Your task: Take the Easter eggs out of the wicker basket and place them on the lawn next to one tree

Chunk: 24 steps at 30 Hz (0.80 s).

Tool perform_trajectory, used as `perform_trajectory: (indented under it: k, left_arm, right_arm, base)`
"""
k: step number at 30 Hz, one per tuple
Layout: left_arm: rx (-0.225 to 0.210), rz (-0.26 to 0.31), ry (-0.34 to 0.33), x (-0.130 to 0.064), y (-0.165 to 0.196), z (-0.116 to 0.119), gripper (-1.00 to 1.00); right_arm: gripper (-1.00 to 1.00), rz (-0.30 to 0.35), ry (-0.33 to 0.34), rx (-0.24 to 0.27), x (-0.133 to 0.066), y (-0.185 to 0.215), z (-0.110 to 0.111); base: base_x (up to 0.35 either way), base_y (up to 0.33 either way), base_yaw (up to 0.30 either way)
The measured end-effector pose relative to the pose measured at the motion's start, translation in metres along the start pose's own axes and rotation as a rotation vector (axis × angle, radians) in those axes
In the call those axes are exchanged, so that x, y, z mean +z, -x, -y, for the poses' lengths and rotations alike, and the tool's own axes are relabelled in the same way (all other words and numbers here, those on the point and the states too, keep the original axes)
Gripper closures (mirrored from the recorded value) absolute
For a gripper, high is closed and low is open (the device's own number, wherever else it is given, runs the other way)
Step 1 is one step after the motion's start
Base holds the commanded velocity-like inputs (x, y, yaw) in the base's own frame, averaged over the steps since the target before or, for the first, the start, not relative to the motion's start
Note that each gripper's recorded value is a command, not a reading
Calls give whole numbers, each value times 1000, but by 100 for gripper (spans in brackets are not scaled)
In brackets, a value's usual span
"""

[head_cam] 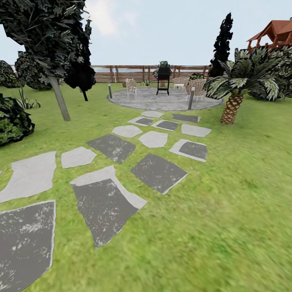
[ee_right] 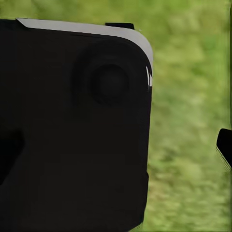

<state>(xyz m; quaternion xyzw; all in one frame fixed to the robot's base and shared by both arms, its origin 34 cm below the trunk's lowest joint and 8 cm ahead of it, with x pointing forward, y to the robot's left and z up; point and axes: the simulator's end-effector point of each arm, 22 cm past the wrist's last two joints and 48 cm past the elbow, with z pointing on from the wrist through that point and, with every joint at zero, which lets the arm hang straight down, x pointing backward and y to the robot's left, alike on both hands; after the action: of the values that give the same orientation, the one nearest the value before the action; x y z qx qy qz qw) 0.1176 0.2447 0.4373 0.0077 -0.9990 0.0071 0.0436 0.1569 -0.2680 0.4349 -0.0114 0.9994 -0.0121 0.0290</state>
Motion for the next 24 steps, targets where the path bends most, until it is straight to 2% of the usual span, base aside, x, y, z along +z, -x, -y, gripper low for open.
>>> perform_trajectory:
  k: [24]
  left_arm:
    - [1,0,-2,0,0,1,-100]
  right_arm:
    - [-100,0,0,0,0,0,0]
  base:
    - [336,0,0]
